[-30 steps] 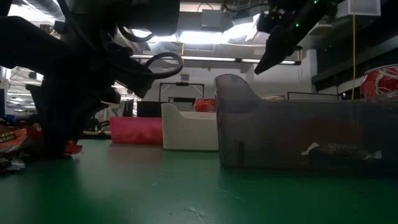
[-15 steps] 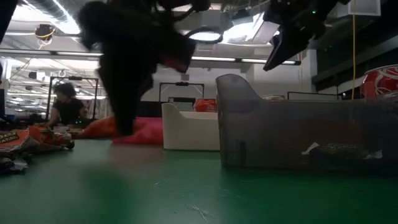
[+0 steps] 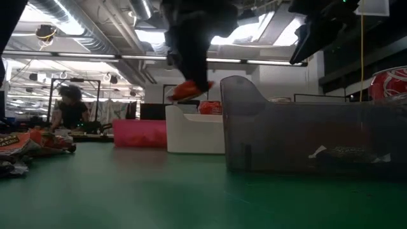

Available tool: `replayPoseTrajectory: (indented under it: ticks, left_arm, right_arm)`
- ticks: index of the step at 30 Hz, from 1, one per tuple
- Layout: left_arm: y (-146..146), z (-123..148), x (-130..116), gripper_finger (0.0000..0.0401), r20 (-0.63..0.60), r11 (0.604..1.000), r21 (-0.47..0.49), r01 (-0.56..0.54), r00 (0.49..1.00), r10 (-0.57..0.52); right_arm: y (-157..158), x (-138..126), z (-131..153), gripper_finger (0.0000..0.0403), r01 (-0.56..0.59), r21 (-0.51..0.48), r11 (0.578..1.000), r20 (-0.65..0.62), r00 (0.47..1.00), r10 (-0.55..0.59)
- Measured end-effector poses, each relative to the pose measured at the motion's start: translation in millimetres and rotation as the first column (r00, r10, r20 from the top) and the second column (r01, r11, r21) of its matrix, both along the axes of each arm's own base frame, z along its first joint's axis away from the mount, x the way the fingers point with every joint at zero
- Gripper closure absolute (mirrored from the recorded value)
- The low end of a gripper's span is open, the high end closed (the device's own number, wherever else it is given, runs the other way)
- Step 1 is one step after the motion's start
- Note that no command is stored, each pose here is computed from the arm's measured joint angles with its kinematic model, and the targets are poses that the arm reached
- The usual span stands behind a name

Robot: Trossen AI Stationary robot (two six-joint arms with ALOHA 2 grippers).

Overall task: Sort candy
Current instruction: Put the orange candy into the white bin

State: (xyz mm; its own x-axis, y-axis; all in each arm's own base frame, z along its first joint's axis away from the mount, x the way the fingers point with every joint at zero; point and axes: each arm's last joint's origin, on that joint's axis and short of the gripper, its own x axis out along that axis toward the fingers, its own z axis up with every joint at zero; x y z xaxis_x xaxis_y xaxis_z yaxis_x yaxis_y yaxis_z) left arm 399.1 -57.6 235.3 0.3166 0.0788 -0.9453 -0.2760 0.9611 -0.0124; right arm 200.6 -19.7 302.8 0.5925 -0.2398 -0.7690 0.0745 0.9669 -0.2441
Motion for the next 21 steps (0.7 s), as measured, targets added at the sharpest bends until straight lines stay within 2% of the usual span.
replayPoseTrajectory:
  ticks: [9,13,21]
  left_arm:
    - [45.8,12.4,17.6,0.0343,0.159,0.974,0.212,-0.087,0.986,0.053]
    - [61.5,13.1,18.7,0.0343,0.171,0.966,0.224,-0.128,0.981,0.090]
    - [80.6,13.1,18.2,0.0329,0.152,0.960,0.256,-0.115,0.985,0.077]
  right_arm:
    - [0.3,-4.6,-6.9,0.0258,0.008,0.008,1.000,-0.030,1.000,-0.007]
    - [0.4,-6.4,-14.1,0.0258,0.008,0.010,1.000,-0.065,0.998,-0.008]
    - [0.4,-7.0,-19.1,0.0258,0.009,0.012,1.000,-0.079,0.997,-0.008]
